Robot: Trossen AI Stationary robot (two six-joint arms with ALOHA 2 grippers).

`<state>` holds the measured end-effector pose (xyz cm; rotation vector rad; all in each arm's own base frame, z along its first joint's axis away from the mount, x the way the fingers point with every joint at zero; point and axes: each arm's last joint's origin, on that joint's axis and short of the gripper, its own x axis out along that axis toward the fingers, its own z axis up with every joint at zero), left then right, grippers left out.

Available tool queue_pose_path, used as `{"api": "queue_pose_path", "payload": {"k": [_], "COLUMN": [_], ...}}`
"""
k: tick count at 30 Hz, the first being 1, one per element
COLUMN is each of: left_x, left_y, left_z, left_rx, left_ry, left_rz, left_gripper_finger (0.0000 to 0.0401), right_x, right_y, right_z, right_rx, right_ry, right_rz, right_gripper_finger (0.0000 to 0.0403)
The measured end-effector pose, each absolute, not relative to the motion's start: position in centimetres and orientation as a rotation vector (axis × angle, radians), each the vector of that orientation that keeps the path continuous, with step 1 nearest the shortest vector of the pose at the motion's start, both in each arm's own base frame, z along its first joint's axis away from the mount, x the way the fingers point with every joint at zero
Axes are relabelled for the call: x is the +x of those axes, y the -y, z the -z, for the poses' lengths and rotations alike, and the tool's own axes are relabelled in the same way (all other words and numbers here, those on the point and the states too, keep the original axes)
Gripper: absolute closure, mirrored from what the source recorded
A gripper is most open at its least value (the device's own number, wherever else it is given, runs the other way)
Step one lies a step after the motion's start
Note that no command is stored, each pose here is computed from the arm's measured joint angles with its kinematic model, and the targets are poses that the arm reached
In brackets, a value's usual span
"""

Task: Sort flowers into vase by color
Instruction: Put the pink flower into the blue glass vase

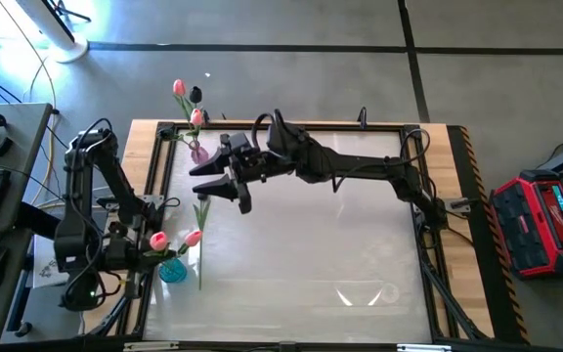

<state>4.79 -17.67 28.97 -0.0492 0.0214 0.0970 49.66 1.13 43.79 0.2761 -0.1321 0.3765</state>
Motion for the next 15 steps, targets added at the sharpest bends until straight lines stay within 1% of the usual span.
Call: {"api": "queue_pose_path", "payload": {"k": [7, 15], "left_x": [4.7, 4.7], "left_y": [17.6, 17.5], "left_z": [-28.0, -27.7], "left_rx": [-0.051, -0.049], "left_ry": [-0.106, -0.178], "left_rz": [-0.064, -0.045], "left_gripper_finger": [0.0400, 0.0386], "right_x": [49.7, 49.9], "right_y": [-1.3, -0.7], "right_z": [-43.6, -42.7], "right_rx": [0.282, 0.365], "right_ry": [0.110, 0.042], "right_rz": [-0.364, -0.143], "right_gripper_finger": [0.0208, 0.0208]}}
